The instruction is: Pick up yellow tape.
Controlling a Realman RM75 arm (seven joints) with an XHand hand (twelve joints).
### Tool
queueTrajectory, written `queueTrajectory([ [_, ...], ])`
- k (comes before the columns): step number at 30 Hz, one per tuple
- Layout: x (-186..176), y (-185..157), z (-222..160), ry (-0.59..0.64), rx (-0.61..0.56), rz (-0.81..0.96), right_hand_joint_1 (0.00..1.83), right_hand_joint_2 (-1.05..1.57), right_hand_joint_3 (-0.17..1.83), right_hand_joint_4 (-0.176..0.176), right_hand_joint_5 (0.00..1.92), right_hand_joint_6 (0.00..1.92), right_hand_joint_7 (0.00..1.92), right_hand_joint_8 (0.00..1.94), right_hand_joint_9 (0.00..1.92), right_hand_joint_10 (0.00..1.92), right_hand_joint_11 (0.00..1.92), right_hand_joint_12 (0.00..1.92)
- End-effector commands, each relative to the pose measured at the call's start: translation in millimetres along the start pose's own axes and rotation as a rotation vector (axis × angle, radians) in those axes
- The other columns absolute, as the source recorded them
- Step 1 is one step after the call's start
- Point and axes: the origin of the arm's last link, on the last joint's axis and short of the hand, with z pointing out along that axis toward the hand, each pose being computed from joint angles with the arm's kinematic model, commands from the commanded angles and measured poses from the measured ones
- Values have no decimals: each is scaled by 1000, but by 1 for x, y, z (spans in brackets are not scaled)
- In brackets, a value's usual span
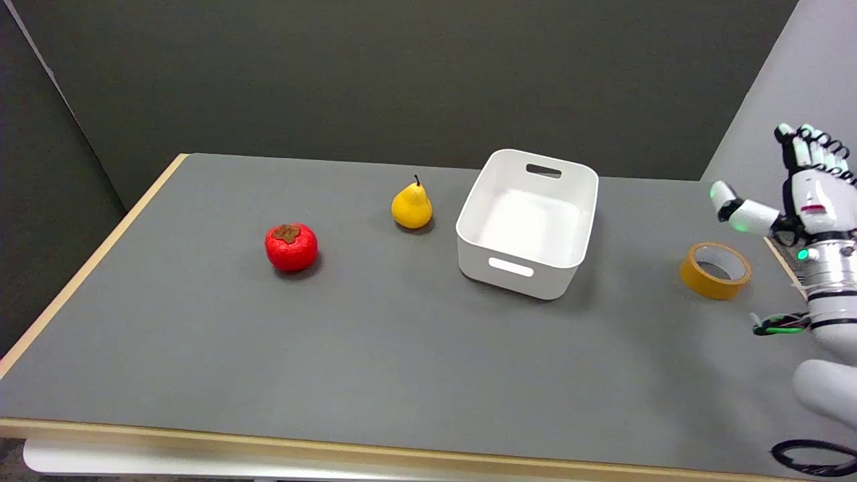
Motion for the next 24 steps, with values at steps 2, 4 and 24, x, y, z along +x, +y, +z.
queueTrajectory([
  [2,-32,-72,-96,-107,-319,-119,309,539,854,1,38,228,-1,56,-1,7,-1,322],
  [4,-32,-82,-105,-99,-318,-103,309,541,855,1,38,224,-1,57,-1,5,-1,313],
  [24,-65,-102,-133,-193,-380,-32,286,505,878,7,37,209,19,86,-1,75,-1,454],
])
